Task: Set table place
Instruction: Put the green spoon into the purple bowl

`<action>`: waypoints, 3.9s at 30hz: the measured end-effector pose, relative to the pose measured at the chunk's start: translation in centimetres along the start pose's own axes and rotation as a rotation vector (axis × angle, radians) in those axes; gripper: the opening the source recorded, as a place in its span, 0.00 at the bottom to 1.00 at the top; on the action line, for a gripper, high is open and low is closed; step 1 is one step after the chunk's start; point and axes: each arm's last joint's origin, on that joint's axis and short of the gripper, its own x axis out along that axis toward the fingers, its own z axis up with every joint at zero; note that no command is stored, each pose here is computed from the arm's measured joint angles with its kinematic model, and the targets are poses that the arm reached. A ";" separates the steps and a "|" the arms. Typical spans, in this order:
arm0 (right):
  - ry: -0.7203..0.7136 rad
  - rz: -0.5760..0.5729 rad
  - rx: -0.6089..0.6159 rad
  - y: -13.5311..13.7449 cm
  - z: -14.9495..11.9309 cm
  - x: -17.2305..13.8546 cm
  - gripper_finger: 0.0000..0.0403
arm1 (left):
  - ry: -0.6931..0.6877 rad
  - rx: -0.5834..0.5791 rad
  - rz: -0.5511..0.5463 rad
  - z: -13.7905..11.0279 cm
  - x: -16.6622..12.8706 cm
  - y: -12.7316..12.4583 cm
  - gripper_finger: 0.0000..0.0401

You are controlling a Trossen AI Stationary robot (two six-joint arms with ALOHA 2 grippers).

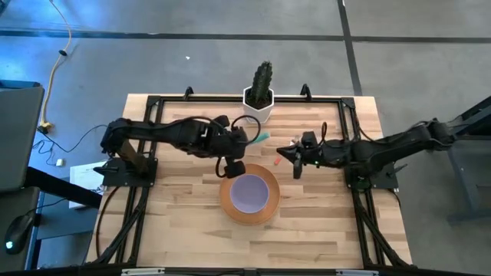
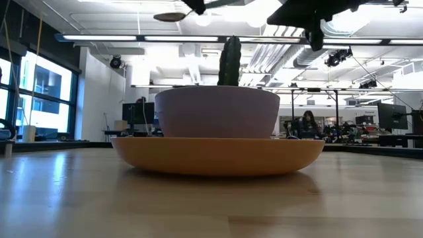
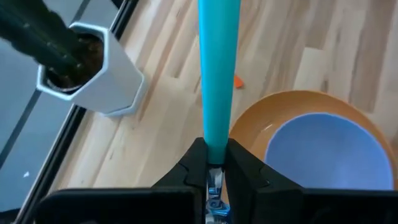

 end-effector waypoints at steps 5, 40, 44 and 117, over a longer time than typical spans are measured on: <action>0.110 0.045 -0.038 0.4 1.5 0.1 0.00 | 0.052 0.022 0.004 -0.5 0.3 0.0 0.04; 0.984 0.761 0.356 -6.6 10.8 15.0 0.27 | 0.144 0.355 -0.149 -4.3 -0.8 -6.2 0.04; 1.007 0.743 0.381 -8.1 9.3 16.7 0.27 | 0.144 0.356 -0.149 -4.3 -0.8 -6.2 0.04; 1.084 0.809 0.213 -2.2 7.3 19.8 0.27 | 0.106 0.358 -0.138 -3.9 -0.1 -6.7 0.04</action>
